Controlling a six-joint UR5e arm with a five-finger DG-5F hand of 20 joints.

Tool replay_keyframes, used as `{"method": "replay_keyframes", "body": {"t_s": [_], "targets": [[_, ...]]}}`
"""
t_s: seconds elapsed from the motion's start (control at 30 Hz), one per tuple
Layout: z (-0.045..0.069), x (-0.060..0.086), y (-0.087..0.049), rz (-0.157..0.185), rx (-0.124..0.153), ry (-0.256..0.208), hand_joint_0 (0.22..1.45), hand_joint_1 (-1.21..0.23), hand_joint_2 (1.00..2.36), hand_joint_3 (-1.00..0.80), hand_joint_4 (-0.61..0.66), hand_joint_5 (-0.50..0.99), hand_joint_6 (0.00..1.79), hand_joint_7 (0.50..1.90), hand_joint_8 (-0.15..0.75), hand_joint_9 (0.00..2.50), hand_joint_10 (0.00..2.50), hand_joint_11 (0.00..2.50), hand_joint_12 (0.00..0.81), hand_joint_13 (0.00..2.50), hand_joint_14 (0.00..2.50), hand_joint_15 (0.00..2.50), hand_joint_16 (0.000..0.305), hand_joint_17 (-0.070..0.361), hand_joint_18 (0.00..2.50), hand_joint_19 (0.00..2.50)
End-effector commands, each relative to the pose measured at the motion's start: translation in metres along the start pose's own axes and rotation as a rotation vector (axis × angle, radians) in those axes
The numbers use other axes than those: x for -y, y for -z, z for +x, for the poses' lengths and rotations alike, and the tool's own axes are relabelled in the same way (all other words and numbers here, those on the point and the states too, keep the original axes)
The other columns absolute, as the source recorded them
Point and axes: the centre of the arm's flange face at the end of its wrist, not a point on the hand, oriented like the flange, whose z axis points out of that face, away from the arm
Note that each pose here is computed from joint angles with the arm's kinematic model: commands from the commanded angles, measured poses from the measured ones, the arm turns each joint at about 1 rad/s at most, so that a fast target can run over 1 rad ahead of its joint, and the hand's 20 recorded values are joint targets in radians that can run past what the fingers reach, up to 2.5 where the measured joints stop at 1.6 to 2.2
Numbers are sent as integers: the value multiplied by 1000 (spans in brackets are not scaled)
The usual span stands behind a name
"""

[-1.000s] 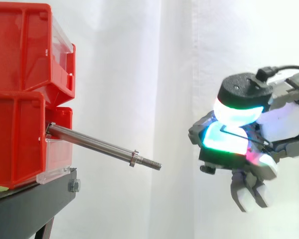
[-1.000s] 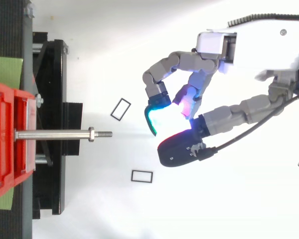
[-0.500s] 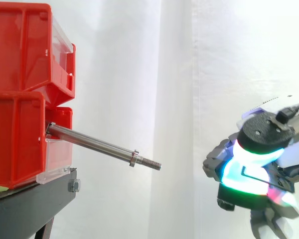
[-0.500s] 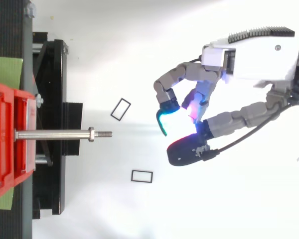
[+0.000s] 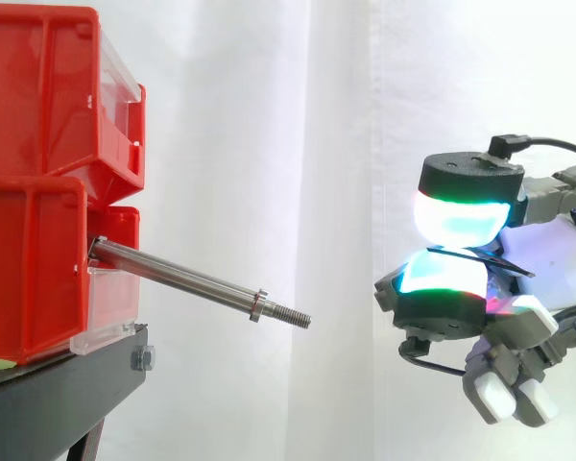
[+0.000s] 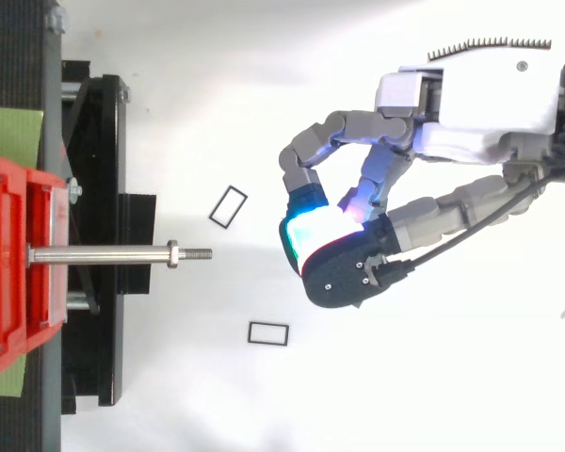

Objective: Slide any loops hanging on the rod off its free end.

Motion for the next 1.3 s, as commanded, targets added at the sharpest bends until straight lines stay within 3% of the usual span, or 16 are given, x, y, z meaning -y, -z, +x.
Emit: {"method": "replay_keyframes", "body": {"t_s": [0.0, 1.27], "targets": [[1, -1, 0, -2, -2, -4, 569, -719, 1031, 53, 25, -136, 868, 1460, 368, 1211, 24, 672, 407, 936, 12, 319, 67, 151, 891, 639], [1, -1, 0, -2, -2, -1, 563, -697, 1027, 54, 14, -134, 877, 1361, 356, 1197, 19, 654, 381, 858, 11, 287, 66, 148, 819, 525]]}}
